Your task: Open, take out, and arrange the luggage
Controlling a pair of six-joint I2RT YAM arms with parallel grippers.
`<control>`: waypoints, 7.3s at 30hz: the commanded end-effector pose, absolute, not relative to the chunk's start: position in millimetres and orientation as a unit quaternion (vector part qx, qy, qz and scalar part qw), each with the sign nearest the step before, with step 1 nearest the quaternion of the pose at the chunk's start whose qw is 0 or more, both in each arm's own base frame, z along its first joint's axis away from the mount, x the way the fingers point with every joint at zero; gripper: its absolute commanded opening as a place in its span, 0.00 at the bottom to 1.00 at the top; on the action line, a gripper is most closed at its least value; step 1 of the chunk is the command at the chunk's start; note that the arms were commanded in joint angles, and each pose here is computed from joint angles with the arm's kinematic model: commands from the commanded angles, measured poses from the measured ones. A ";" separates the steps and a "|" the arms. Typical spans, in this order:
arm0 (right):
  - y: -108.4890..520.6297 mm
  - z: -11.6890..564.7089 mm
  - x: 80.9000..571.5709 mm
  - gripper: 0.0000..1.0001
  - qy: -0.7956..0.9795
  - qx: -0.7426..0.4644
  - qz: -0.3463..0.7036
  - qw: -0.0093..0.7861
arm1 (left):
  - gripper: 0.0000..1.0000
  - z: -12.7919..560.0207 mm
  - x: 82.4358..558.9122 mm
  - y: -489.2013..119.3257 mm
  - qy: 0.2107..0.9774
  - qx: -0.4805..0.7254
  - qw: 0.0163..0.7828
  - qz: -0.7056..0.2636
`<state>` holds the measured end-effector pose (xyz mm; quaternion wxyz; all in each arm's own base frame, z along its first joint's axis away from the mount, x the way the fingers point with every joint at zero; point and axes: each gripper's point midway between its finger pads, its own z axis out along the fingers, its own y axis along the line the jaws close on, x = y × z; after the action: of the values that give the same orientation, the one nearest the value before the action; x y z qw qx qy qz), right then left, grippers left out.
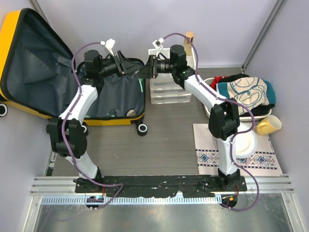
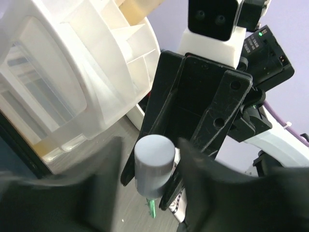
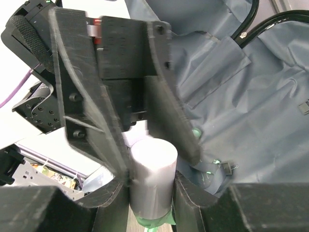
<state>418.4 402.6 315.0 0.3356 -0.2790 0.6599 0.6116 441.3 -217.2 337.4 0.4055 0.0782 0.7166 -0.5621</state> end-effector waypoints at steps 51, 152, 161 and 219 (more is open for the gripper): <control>269.1 225.7 381.0 0.01 0.772 -0.459 0.379 0.225 | 0.82 138.5 414.9 -90.4 0.790 0.467 0.275 -0.286; 198.8 421.2 538.9 0.01 0.649 -0.353 0.056 0.672 | 0.66 132.5 423.8 -136.5 0.627 0.665 0.363 -0.180; 200.1 388.0 557.5 0.07 0.624 -0.421 0.035 0.657 | 0.66 130.0 417.1 -132.4 0.636 0.660 0.357 -0.178; 197.1 378.7 527.1 0.86 0.685 -0.356 0.102 0.628 | 0.41 42.8 426.5 -159.0 0.767 0.549 0.227 -0.243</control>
<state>534.8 203.7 344.4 0.5967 -0.3648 0.7056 0.1144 403.3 -148.5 31.9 0.1835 0.5692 0.7661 -0.2354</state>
